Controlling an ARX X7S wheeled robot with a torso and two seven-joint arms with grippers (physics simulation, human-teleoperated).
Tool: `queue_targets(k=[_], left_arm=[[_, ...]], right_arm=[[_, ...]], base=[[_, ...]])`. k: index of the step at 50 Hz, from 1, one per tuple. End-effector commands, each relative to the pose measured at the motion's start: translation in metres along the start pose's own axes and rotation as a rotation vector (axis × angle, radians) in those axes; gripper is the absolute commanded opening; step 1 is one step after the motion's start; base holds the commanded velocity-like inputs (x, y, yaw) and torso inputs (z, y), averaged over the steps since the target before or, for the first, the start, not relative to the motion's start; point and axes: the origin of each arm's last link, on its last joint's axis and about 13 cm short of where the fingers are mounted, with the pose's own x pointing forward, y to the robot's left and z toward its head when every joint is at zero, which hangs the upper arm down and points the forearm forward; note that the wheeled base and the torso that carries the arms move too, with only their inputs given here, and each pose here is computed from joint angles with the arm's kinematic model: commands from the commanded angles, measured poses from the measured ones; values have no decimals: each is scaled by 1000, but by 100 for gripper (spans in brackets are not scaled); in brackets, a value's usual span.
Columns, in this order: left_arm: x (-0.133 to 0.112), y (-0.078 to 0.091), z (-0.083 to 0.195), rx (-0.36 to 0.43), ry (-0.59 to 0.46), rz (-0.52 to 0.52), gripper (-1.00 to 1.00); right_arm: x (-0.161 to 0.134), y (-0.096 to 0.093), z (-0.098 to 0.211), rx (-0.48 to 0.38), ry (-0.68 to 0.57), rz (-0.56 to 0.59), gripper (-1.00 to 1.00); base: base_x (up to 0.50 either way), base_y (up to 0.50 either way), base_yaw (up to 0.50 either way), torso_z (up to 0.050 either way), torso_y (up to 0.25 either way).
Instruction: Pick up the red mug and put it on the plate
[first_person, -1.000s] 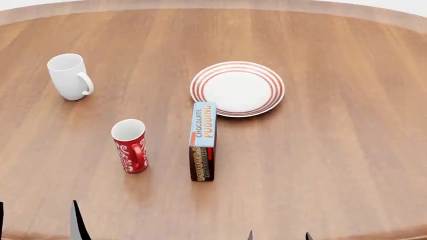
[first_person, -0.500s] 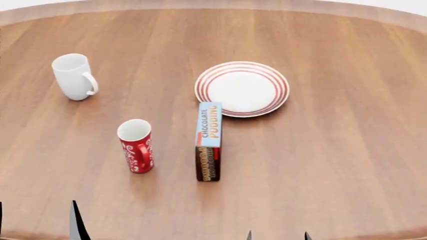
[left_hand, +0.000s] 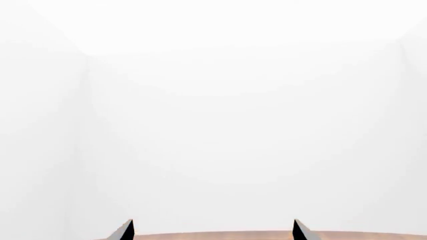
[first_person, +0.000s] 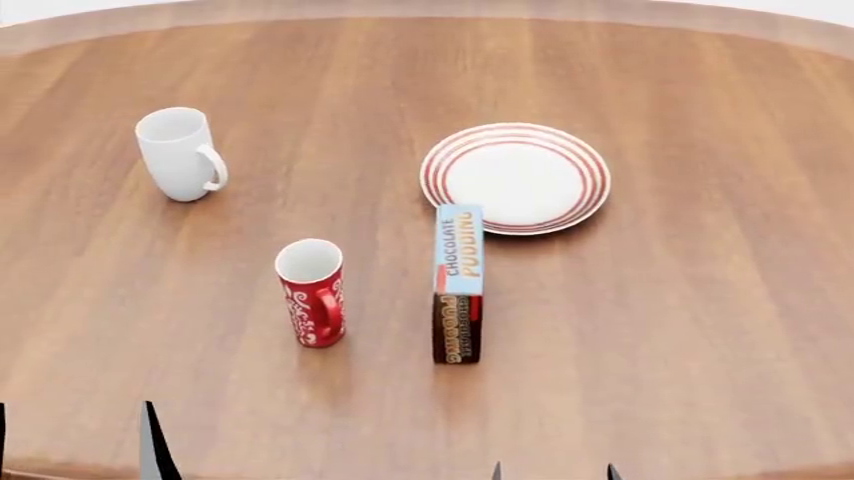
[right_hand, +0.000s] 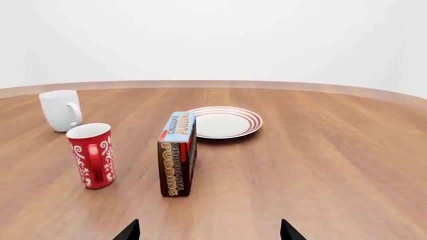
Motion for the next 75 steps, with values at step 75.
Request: queue_targets(k=[75], left_arm=[[0, 0, 0, -3, -8, -3, 100]], right_arm=[[-1, 0, 0, -5, 6, 2, 100]], base=[[0, 157, 0, 0, 0]])
